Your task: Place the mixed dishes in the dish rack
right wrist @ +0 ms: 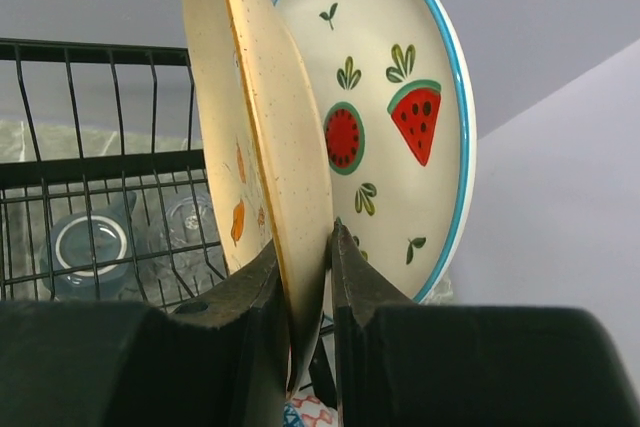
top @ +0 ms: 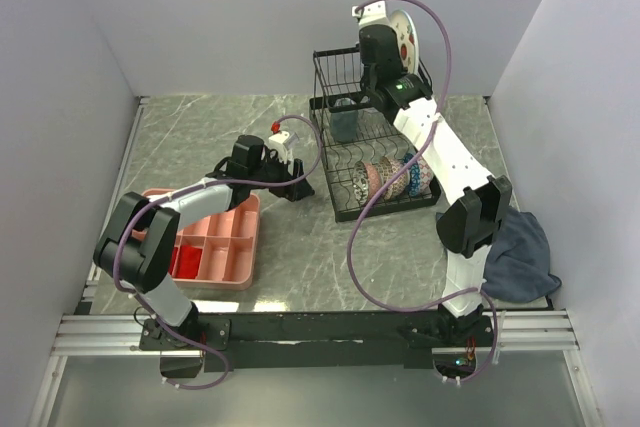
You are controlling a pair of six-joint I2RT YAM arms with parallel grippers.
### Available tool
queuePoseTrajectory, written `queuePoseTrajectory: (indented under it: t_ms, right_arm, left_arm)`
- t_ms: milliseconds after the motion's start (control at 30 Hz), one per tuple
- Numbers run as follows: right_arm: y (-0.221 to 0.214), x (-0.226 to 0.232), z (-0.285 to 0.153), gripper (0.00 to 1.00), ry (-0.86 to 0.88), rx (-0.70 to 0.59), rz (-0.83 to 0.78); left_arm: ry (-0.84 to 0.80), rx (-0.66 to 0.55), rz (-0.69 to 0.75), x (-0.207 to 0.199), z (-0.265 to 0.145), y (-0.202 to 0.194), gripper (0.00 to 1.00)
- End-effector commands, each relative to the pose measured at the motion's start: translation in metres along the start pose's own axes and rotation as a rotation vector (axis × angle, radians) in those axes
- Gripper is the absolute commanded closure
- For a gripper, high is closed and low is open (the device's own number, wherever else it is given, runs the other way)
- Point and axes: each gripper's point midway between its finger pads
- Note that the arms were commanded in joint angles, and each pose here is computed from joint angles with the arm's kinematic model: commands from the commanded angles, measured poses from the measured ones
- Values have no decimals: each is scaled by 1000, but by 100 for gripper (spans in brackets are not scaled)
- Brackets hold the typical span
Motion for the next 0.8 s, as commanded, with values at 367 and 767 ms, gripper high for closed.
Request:
queuePoseTrajectory:
  t_ms: [367,767]
  right_arm:
    - [26,-59,-18,27,-136,-41,32]
    - [50,-71,-87,0,74,-144,169]
  left_arm:
    - [-36,-52,33,-6,3,28,25]
    - [127,-159,138,3,-24,97,4]
Point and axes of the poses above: each gripper's point midway between its finger pads, its own z axis out along the fingers, its own x axis along the line the jaws close on, y = z × x, and after that the axes turned 4 degrees about z, right-handed
